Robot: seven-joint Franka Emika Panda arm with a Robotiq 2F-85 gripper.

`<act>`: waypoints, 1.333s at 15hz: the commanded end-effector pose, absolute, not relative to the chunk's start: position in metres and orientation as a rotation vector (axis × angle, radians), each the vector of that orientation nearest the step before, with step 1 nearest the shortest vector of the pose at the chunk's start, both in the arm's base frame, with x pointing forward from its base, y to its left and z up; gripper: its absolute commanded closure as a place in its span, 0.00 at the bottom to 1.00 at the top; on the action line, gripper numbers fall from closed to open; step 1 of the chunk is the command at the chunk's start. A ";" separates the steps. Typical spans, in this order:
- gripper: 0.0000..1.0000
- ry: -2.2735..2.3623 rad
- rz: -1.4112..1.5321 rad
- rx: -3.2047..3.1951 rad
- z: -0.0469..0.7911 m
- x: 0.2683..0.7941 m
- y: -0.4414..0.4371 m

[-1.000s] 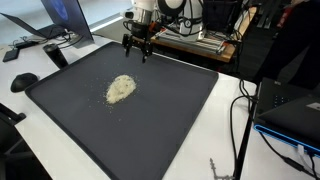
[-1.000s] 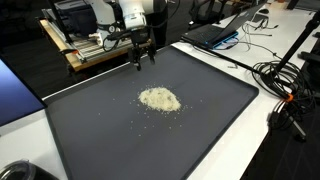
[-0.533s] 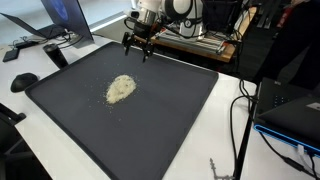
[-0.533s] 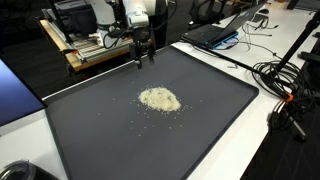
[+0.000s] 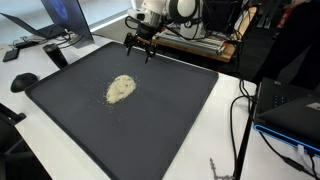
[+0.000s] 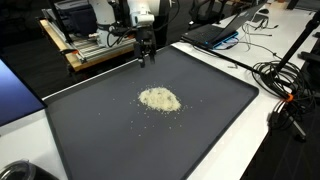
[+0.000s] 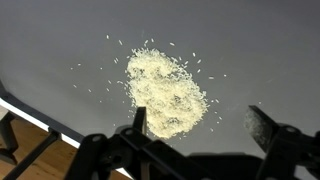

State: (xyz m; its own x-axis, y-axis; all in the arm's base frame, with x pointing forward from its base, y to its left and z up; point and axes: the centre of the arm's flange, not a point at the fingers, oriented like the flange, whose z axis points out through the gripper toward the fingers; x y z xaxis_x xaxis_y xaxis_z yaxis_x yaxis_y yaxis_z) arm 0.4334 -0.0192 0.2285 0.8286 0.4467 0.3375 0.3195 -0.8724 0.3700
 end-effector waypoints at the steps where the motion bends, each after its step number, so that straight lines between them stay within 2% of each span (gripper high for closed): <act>1: 0.00 0.477 0.590 2.770 0.269 0.454 -0.013; 5: 0.00 0.462 0.567 2.785 0.275 0.464 -0.018; 20: 0.00 0.914 0.377 2.612 0.300 0.497 0.001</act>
State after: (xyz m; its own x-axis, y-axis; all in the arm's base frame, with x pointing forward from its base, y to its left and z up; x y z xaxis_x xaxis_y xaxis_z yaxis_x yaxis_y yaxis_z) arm 0.4871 -0.0169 0.2642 0.7649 0.6155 0.1900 0.5103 -0.7590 0.4043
